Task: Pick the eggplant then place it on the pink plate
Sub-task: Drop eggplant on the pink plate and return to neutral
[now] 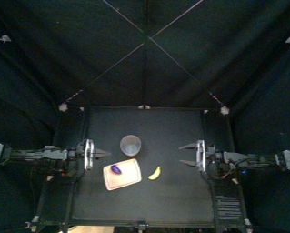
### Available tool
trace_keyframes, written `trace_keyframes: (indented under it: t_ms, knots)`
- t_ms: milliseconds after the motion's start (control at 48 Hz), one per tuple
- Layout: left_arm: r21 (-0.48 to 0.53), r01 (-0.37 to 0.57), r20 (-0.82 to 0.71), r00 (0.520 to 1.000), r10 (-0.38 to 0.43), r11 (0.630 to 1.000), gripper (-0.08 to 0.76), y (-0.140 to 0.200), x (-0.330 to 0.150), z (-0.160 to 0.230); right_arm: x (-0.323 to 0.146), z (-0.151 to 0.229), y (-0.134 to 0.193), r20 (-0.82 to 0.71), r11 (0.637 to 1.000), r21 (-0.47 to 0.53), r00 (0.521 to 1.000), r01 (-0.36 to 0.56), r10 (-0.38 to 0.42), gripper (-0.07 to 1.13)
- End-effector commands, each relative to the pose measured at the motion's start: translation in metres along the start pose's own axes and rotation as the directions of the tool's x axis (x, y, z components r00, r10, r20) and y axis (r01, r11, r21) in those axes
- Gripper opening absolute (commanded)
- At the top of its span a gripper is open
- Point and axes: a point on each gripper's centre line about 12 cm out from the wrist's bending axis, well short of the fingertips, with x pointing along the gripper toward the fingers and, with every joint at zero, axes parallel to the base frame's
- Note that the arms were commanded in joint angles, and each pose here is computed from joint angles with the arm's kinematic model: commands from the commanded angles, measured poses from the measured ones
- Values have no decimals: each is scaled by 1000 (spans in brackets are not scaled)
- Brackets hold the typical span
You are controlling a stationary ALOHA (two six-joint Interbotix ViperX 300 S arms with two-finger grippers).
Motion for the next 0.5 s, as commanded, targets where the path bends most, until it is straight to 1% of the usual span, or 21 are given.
trace_keyframes:
  t_ms: [21, 500]
  knots:
    - [2, -3, 15, 1000, 3, 1000, -17, 1, 2, 6, 2, 3, -1, 6, 1000, -4, 1000, 5, -5, 963]
    - [0, -3, 14, 1000, 3, 1000, -17, 1, 1, 5, 1, -4, -8, -10, 999, -10, 999, 42, -42, 963]
